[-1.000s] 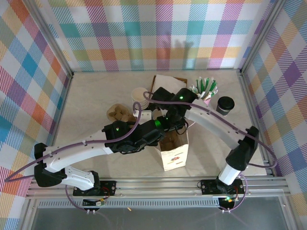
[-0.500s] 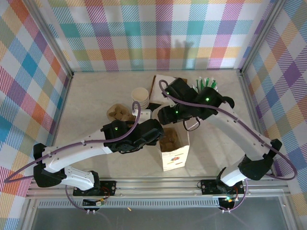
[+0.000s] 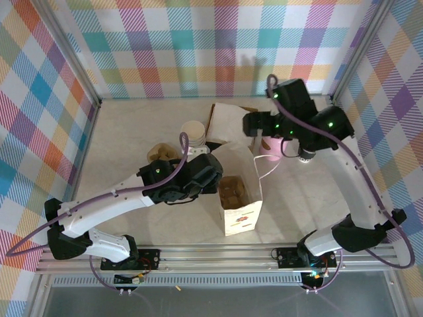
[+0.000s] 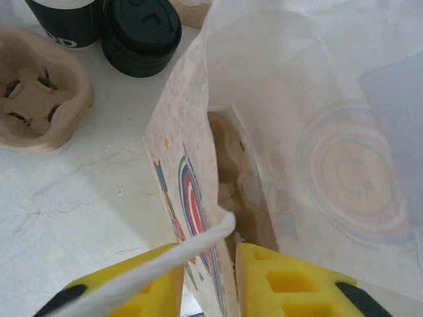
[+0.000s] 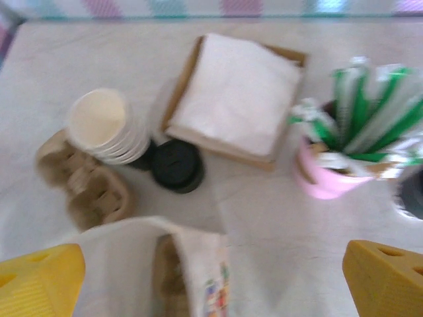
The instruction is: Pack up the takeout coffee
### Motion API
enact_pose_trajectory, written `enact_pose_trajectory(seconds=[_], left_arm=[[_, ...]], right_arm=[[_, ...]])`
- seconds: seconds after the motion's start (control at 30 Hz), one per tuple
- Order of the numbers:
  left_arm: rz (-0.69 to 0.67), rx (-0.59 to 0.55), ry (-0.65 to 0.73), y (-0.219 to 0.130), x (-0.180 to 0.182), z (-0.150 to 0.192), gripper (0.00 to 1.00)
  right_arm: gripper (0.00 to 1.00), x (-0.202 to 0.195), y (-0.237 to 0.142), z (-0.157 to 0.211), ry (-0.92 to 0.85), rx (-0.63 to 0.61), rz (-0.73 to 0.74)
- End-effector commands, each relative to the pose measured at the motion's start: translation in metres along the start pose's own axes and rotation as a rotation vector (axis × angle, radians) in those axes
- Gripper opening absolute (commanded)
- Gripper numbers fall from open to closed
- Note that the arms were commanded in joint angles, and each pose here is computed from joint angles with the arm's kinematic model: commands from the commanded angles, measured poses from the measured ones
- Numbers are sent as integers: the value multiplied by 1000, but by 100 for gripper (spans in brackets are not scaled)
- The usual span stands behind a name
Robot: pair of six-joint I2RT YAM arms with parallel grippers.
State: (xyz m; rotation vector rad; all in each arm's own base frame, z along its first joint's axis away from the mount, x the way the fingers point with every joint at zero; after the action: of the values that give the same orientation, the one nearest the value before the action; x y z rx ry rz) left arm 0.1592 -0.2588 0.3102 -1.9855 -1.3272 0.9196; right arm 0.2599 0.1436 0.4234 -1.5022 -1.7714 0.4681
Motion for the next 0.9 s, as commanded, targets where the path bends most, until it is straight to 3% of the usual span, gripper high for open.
enact_pose_trajectory(seconds=[0.0,0.07,0.17,0.27,0.5,0.73,0.87], left_arm=[[11,3,-27,-3,1,-2,23],[-2,17,-45,-1,0,-1,23],[-32,33,-61,2,-1,-2,32],[-39,39,-74,8,-6,-5,32],[-87,80,-113,3,-7,-9,20],[-126,68,-156,-8,0,-12,13],[-130,72,-175,-3,-2,-14,16]], right_arm=[[99,-39,2,-15,44,-11,78],[99,-66,9,-18,93,21,127],[99,-109,17,-20,193,48,190],[89,-131,27,-17,259,51,241],[76,-130,26,1,358,87,198],[75,-123,14,19,415,119,129],[75,-119,-2,33,412,121,104]])
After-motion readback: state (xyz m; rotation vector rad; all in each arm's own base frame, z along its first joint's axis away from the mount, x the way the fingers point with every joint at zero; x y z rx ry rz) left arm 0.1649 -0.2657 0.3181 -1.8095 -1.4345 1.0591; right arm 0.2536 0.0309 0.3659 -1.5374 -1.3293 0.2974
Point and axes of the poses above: each hand's point on the last joint's axis, 136 mm out from that joint toward the fingers, its own y axis out along the fingers, its own x axis along the line the jaws close on, z = x × y, the point moved 6 cm from there along -y, back along the fingers, and after that the axes turned 12 degrees about y, right-handed, at the moved point
